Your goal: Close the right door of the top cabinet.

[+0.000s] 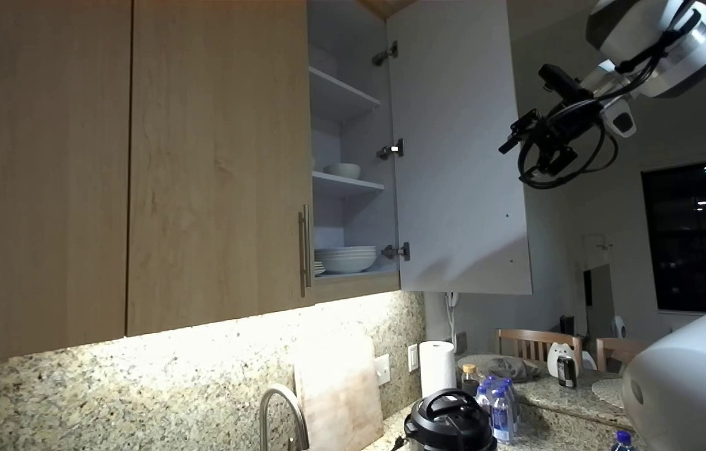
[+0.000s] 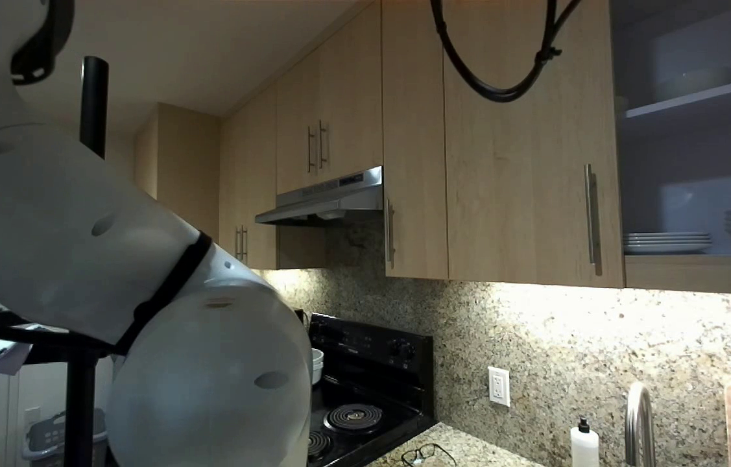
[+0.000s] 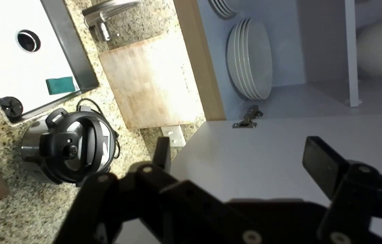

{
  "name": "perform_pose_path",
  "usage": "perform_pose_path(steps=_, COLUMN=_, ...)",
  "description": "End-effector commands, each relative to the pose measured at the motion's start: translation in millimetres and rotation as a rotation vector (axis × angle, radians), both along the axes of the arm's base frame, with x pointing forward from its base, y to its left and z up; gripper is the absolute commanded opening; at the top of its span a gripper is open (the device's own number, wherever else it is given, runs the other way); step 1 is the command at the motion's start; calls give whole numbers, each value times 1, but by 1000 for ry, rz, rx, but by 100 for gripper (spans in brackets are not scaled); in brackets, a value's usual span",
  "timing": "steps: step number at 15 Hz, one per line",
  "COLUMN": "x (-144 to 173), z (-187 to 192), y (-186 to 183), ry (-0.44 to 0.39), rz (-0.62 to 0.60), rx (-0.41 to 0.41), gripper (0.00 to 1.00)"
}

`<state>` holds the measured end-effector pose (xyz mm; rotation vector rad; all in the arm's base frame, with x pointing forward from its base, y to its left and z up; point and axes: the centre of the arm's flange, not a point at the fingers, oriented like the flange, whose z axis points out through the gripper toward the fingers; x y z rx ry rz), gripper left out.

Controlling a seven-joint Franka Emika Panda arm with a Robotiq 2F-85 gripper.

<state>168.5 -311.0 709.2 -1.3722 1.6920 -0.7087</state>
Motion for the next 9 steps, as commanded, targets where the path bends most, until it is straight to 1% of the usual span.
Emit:
perform_pose_path(steps=1, x=-7, z=-15, y=-5, ry=-88, rz=159, rx=2, gripper=100)
perform_pose_path(steps=4, x=-11, z=-30, y=-15, ry=-129, rz=231, rx=26, gripper=100)
perform_pose_path(steps=9, x=-24, z=-47, y=-29, ry=-160, rz=282, rx=55, gripper=100)
